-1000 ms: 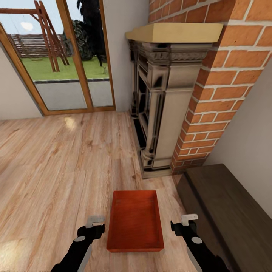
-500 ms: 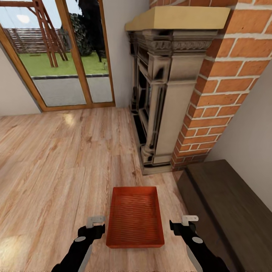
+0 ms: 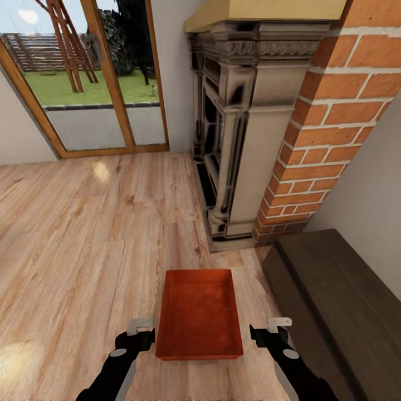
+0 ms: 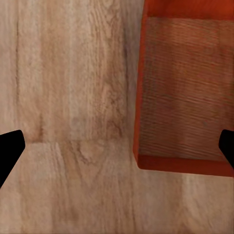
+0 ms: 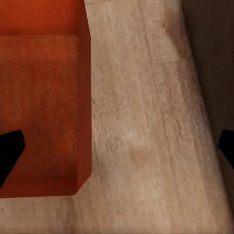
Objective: Move the two storage containers from the living room to the garage. In the garage, place one container on the floor and stack the other container on top of it (either order is fine).
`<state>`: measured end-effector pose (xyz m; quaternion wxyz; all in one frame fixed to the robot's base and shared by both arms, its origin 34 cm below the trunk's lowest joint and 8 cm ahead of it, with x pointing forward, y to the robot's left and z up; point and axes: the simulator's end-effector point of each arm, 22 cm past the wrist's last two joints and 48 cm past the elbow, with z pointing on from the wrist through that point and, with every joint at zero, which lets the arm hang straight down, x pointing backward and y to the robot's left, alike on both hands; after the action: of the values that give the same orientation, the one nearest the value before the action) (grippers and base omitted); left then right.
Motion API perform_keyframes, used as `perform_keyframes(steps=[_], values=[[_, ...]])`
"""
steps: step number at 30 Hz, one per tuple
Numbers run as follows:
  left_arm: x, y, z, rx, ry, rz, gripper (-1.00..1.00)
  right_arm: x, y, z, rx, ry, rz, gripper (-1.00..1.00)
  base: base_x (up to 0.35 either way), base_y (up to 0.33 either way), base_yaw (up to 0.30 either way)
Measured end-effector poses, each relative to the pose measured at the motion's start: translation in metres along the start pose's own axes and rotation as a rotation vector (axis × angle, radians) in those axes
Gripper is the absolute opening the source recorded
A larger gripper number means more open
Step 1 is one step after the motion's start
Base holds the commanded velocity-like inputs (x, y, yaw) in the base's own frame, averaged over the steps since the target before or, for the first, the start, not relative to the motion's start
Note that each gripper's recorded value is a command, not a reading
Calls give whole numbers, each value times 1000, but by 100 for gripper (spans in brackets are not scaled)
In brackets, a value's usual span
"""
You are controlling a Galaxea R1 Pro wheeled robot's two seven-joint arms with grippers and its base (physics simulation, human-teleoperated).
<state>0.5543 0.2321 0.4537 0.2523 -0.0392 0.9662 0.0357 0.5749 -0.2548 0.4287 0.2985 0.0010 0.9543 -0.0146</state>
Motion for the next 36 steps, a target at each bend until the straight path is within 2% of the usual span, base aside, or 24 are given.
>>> perform_keyframes(steps=[4, 12, 22, 26, 30, 36], values=[[7, 1, 8, -3, 6, 1, 100, 8, 0, 7, 0, 6, -1, 100, 39, 0, 0], [23, 1, 22, -5, 18, 3, 100, 25, 1, 20, 0, 18, -1, 100, 236, 0, 0], [41, 1, 42, -7, 32, 4, 100, 46, 1, 38, -1, 29, -2, 100, 15, 0, 0], [34, -11, 40, 9, 5, -13, 100, 30, 24, 37, -38, -17, -24, 100, 0, 0, 0], [43, -24, 39, 23, 23, -21, 100, 35, 38, 37, -53, -6, -14, 100, 0, 0, 0], [39, -24, 40, 17, -4, -19, 100, 33, 53, 36, -79, -19, -36, 100, 0, 0, 0]])
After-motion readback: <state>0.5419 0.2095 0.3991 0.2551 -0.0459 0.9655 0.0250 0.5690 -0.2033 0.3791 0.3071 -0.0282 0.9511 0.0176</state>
